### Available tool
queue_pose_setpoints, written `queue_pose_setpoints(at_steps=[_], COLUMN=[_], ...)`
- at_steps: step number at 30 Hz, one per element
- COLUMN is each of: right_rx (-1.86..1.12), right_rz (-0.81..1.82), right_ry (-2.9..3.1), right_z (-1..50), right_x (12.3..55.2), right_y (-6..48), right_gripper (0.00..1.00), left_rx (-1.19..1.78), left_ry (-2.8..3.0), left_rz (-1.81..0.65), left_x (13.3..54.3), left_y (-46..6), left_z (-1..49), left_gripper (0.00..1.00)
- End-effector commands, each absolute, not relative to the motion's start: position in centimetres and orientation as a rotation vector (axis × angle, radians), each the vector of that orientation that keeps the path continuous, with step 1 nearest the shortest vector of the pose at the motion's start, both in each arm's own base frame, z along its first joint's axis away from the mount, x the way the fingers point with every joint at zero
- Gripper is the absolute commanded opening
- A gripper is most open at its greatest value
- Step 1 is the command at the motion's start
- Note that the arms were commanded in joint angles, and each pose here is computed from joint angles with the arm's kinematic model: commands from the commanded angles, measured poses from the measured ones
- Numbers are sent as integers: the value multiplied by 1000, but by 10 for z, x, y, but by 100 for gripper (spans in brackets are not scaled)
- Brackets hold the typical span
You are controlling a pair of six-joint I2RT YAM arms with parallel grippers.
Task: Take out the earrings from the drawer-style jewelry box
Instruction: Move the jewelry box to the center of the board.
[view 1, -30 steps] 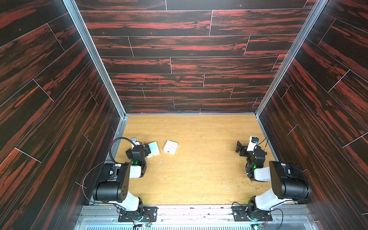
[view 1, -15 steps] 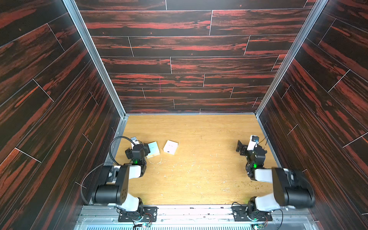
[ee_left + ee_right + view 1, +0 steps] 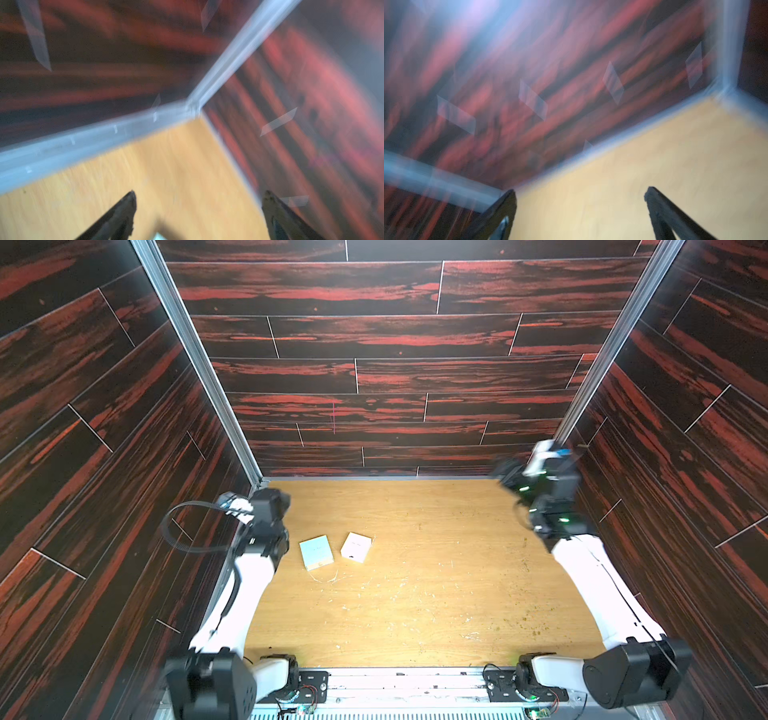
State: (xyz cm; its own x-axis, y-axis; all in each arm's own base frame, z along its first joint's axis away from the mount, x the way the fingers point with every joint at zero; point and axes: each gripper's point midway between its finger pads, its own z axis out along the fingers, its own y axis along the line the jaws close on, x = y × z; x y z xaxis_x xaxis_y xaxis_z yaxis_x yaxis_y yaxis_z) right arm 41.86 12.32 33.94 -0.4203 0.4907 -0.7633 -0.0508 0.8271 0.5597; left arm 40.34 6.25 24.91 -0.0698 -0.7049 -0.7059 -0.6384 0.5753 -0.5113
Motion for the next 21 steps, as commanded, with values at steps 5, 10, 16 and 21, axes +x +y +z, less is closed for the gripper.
queue_pose_setpoints(at_steps=[5,10,16,21], right_rx=[-125,-230,-169,-167], right_rz=[938,1147,1180,1199], right_ry=[2249,2235,1999,2064], right_z=[255,216,202,184], right_x=[299,268,266,265], right_y=[254,278,264,270], right_gripper=[97,93,92,92], left_rx=[-704,-541,-444,-379], left_ry=[2514,2663,2774,2801], left_rz=[-174,-349,-194,-216], left_x=[388,403,412,422], left_y=[-65,-103,-98,-105], left_z=[154,131,104,89], left_gripper=[78,68,60,61])
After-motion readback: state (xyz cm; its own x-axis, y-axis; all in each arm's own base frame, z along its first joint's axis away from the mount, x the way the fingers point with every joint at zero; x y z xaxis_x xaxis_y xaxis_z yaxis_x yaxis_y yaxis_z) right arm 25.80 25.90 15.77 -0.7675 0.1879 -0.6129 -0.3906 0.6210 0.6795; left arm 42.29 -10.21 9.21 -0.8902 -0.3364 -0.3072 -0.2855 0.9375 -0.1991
